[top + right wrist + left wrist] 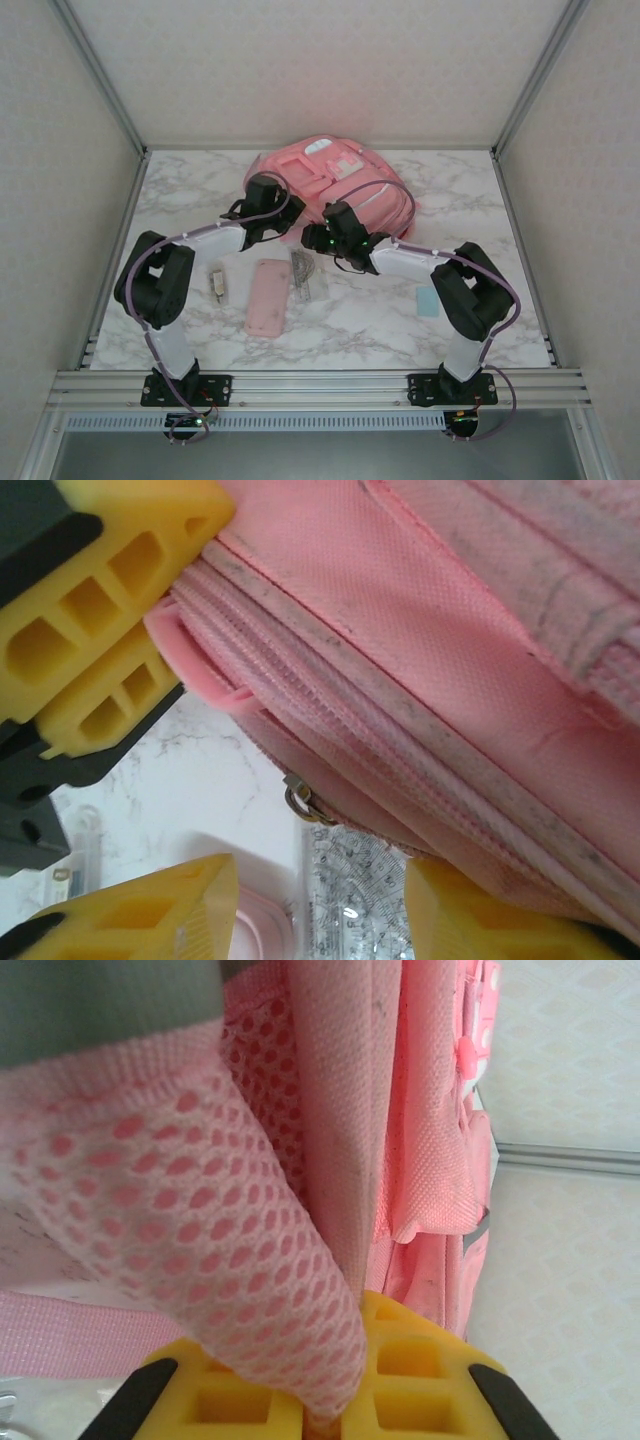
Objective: Pack the student bag
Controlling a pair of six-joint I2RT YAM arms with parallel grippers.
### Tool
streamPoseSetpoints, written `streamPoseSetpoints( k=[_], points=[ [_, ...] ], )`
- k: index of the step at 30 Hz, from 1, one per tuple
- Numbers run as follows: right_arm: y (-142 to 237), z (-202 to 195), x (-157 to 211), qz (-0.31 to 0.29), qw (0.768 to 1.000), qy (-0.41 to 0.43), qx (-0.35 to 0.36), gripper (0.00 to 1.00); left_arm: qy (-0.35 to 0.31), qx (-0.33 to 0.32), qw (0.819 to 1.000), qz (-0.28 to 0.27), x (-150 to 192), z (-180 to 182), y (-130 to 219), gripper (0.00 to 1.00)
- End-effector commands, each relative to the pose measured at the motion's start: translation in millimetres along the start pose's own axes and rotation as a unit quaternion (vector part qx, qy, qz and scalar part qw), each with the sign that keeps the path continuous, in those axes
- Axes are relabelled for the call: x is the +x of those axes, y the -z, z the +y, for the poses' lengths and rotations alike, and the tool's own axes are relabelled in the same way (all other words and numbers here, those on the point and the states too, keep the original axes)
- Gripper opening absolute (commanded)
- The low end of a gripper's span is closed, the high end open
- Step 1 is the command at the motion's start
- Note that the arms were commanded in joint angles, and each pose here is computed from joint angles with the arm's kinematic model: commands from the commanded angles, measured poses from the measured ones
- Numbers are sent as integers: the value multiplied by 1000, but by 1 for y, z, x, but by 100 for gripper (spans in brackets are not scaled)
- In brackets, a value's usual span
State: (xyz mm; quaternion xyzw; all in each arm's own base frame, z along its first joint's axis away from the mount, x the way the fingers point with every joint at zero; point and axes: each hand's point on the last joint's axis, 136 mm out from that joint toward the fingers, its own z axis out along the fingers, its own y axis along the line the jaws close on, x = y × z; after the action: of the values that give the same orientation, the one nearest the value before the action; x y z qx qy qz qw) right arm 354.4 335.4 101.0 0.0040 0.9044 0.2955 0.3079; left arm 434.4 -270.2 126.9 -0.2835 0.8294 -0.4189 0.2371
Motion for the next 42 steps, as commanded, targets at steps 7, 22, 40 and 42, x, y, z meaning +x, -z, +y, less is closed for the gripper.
streamPoseSetpoints(
  k=[7,22,40,42],
  points=[
    [-3,-26,-51,-163,965,108,177,42,34,103,990,90,60,-70,34,0],
    [-2,-36,-77,-246,939,55,235,18,30,108,988,103,74,-77,40,0],
    [28,-66,1,67,992,50,90,0,-41,47,997,34,5,-39,18,0],
    [38,-75,14,108,989,49,92,0,-49,37,998,34,1,-34,15,0]
  ],
)
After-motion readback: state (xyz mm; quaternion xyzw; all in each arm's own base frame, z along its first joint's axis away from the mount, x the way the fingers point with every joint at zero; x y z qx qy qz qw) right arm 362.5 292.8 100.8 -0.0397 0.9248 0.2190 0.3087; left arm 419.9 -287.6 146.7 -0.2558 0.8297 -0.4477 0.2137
